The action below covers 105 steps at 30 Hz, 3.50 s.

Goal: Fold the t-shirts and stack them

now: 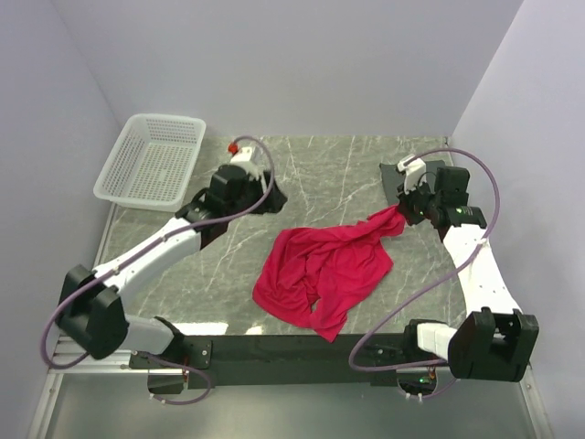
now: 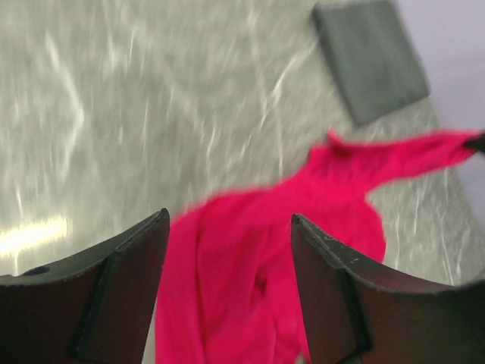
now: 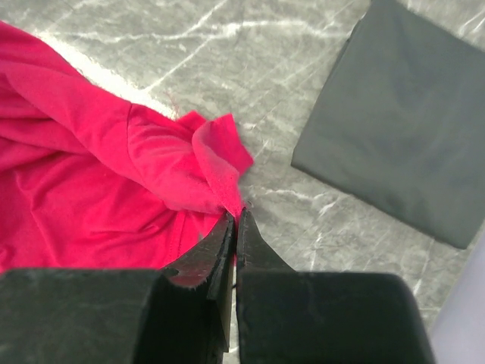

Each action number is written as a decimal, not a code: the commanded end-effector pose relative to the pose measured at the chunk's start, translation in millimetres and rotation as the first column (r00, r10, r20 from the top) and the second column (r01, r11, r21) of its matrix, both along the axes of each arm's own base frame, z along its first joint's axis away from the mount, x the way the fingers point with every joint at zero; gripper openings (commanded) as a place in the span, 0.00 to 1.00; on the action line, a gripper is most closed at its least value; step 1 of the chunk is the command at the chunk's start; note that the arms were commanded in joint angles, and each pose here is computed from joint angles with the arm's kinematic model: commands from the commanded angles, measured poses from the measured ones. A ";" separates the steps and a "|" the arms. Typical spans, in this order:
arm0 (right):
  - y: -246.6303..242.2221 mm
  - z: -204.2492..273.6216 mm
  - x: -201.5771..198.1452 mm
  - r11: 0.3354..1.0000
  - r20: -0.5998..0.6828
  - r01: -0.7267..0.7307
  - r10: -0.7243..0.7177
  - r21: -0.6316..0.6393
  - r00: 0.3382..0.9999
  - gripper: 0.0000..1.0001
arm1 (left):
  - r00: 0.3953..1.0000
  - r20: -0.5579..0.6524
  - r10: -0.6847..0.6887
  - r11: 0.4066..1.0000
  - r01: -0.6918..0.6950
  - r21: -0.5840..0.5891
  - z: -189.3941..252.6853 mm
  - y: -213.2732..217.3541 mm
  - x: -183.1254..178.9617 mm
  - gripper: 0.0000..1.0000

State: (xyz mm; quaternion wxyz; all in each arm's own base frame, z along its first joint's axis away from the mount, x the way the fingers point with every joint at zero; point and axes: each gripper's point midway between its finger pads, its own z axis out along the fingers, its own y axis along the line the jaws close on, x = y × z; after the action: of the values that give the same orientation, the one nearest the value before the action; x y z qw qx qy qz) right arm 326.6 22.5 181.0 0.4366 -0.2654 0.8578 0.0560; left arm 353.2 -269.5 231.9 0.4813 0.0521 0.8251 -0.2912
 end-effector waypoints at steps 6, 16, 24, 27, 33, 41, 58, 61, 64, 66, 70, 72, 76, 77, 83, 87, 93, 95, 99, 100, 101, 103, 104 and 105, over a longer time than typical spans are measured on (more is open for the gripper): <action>-2.9 3.3 18.9 0.999 -0.017 0.022 -0.022 0.036 1.000 0.00 | 0.879 -0.473 0.059 0.998 -0.048 0.034 -107.9 36.7 -97.4 0.66; 5.1 -7.3 21.0 0.997 -0.070 -0.004 0.010 0.075 0.997 0.00 | 0.737 -0.665 0.119 0.991 -0.046 0.127 -177.9 40.4 -123.2 0.56; 6.4 -8.0 17.3 0.996 -0.068 -0.005 0.010 0.084 0.998 0.00 | 0.703 -0.701 0.121 0.980 0.029 0.198 -199.4 33.6 -128.1 0.41; 8.3 -7.7 15.9 0.996 -0.069 -0.008 0.014 0.092 0.998 0.00 | 0.715 -0.690 0.110 0.980 0.040 0.197 -196.4 29.3 -124.9 0.25; 9.1 -3.5 16.4 0.995 -0.065 -0.016 0.022 0.095 0.998 0.00 | 0.830 -0.548 0.107 0.976 0.016 0.215 -148.3 28.9 -92.9 0.01; 14.1 3.6 19.0 0.992 -0.063 -0.021 0.029 0.126 0.998 0.00 | 0.970 -0.175 -0.168 0.985 0.173 0.012 23.3 -22.9 -50.2 0.01; 12.6 -9.6 12.3 0.993 -0.091 -0.018 0.029 0.120 0.995 0.00 | 0.763 -0.481 -0.432 0.846 0.528 0.078 -74.5 -72.7 -146.5 0.36; 13.9 -10.6 13.1 0.992 -0.096 -0.020 0.032 0.125 0.995 0.00 | 0.855 -0.375 -0.358 0.888 0.436 0.146 -51.9 -58.5 -127.8 0.50; 16.1 -12.4 12.9 0.990 -0.104 -0.023 0.037 0.137 0.994 0.00 | 0.887 -0.310 -0.342 0.904 0.401 0.149 -38.2 -50.1 -116.0 0.58; 17.3 -14.2 12.0 0.989 -0.113 -0.024 0.041 0.143 0.993 0.00 | 0.876 -0.289 -0.386 0.891 0.435 0.129 -38.0 -54.0 -113.7 0.64; 19.0 -18.8 10.1 0.988 -0.133 -0.028 0.048 0.152 0.990 0.00 | 0.815 -0.280 -0.507 0.831 0.549 0.093 -42.5 -78.4 -116.5 0.71; 19.2 -19.1 9.5 0.988 -0.135 -0.029 0.050 0.153 0.990 0.00 | 0.799 -0.298 -0.522 0.816 0.570 0.097 -48.9 -92.4 -113.3 0.72; 19.9 -22.5 6.5 0.987 -0.143 -0.026 0.049 0.158 0.989 0.00 | 0.779 -0.366 -0.509 0.821 0.567 0.064 -67.6 -109.0 -108.5 0.69; 20.3 -24.5 5.3 0.987 -0.146 -0.025 0.049 0.160 0.988 0.00 | 0.774 -0.367 -0.516 0.821 0.569 0.046 -69.8 -115.2 -108.7 0.68; 20.4 -28.6 1.5 0.987 -0.155 -0.024 0.049 0.159 0.987 0.00 | 0.746 -0.435 -0.504 0.817 0.576 0.040 -105.3 -128.5 -105.3 0.65; 20.8 -29.8 2.1 0.987 -0.160 -0.026 0.052 0.161 0.986 0.00 | 0.731 -0.447 -0.515 0.806 0.590 0.036 -114.1 -137.7 -105.1 0.65; 20.8 -31.1 2.2 0.987 -0.163 -0.026 0.052 0.162 0.985 0.00 | 0.712 -0.477 -0.515 0.800 0.599 0.030 -131.1 -147.4 -105.9 0.63; 20.3 -31.6 1.6 0.987 -0.164 -0.025 0.051 0.159 0.985 0.00 | 0.711 -0.492 -0.501 0.803 0.595 0.042 -139.1 -146.6 -105.3 0.62; 20.4 -30.9 1.9 0.987 -0.162 -0.027 0.053 0.159 0.985 0.00 | 0.726 -0.509 -0.462 0.812 0.577 0.085 -149.6 -139.7 -103.0 0.62; 20.2 -31.4 1.9 0.987 -0.163 -0.025 0.051 0.158 0.985 0.00 | 0.727 -0.515 -0.454 0.813 0.575 0.095 -153.1 -137.6 -103.0 0.62; 20.5 -31.7 1.9 0.987 -0.164 -0.026 0.052 0.160 0.985 0.00 | 0.733 -0.519 -0.440 0.815 0.568 0.112 -157.0 -134.6 -101.9 0.62; 20.8 -31.8 1.6 0.987 -0.165 -0.026 0.053 0.161 0.985 0.00 | 0.735 -0.525 -0.429 0.816 0.564 0.124 -160.9 -132.1 -101.6 0.62; 20.2 -30.8 1.9 0.987 -0.162 -0.025 0.052 0.161 0.985 0.00 | 0.738 -0.531 -0.417 0.819 0.559 0.133 -164.9 -130.3 -101.9 0.61; 20.0 -31.9 1.7 0.987 -0.165 -0.024 0.051 0.160 0.985 0.00 | 0.739 -0.533 -0.413 0.819 0.557 0.137 -166.5 -129.0 -101.4 0.61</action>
State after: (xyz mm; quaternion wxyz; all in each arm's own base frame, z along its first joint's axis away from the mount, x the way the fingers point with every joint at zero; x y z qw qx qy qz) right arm 328.0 42.1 146.0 0.3746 -0.2398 0.8831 0.1494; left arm 246.4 -397.0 66.8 0.1432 0.2660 0.9057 -0.2973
